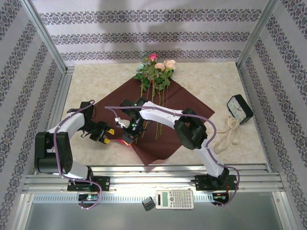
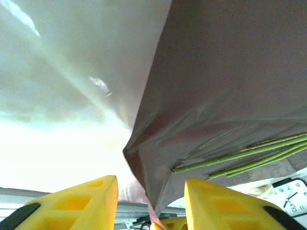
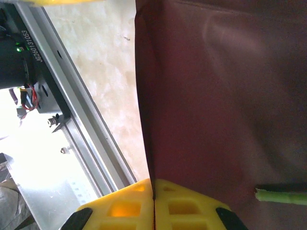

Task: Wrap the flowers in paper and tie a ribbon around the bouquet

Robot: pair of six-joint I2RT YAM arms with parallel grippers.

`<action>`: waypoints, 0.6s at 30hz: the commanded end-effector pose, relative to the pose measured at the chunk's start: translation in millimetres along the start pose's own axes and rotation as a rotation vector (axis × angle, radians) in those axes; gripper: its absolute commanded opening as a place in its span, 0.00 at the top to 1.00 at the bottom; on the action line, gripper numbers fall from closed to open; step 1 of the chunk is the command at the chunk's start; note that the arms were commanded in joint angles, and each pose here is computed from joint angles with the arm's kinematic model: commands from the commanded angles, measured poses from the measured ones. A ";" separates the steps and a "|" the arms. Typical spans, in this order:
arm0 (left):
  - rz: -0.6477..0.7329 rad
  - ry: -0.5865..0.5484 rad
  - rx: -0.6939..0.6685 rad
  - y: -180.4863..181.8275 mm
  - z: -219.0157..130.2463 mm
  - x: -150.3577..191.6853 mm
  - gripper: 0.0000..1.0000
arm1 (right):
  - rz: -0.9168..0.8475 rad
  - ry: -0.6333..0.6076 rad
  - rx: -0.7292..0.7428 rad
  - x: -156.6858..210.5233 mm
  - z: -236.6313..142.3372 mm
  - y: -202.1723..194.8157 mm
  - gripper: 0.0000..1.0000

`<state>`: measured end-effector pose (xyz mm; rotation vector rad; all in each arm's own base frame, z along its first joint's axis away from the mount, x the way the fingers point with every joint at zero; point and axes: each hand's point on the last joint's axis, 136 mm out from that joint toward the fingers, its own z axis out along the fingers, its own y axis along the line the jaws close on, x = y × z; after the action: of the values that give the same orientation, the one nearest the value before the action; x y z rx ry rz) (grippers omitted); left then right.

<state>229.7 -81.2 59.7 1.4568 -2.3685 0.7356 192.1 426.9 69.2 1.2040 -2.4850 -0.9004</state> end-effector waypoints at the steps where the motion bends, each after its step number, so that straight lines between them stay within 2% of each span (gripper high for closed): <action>1: -0.078 0.039 -0.059 13.8 1.5 22.4 0.52 | -0.011 0.013 -0.037 -0.7 -0.3 1.3 0.91; 5: -0.123 0.057 -0.047 12.7 10.6 38.8 0.45 | -0.010 0.011 -0.044 -2.5 1.4 1.6 0.91; 12: -0.174 0.048 -0.071 23.0 22.4 44.8 0.44 | -0.010 0.000 -0.043 -5.4 1.7 2.1 0.91; 18: -0.230 0.042 -0.029 9.2 33.6 38.1 0.44 | -0.016 -0.003 -0.053 -4.3 3.5 4.9 0.91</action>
<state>194.2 -120.9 50.5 1.5649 -2.1826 0.6456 190.6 428.8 67.1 1.1961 -2.4670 -0.9160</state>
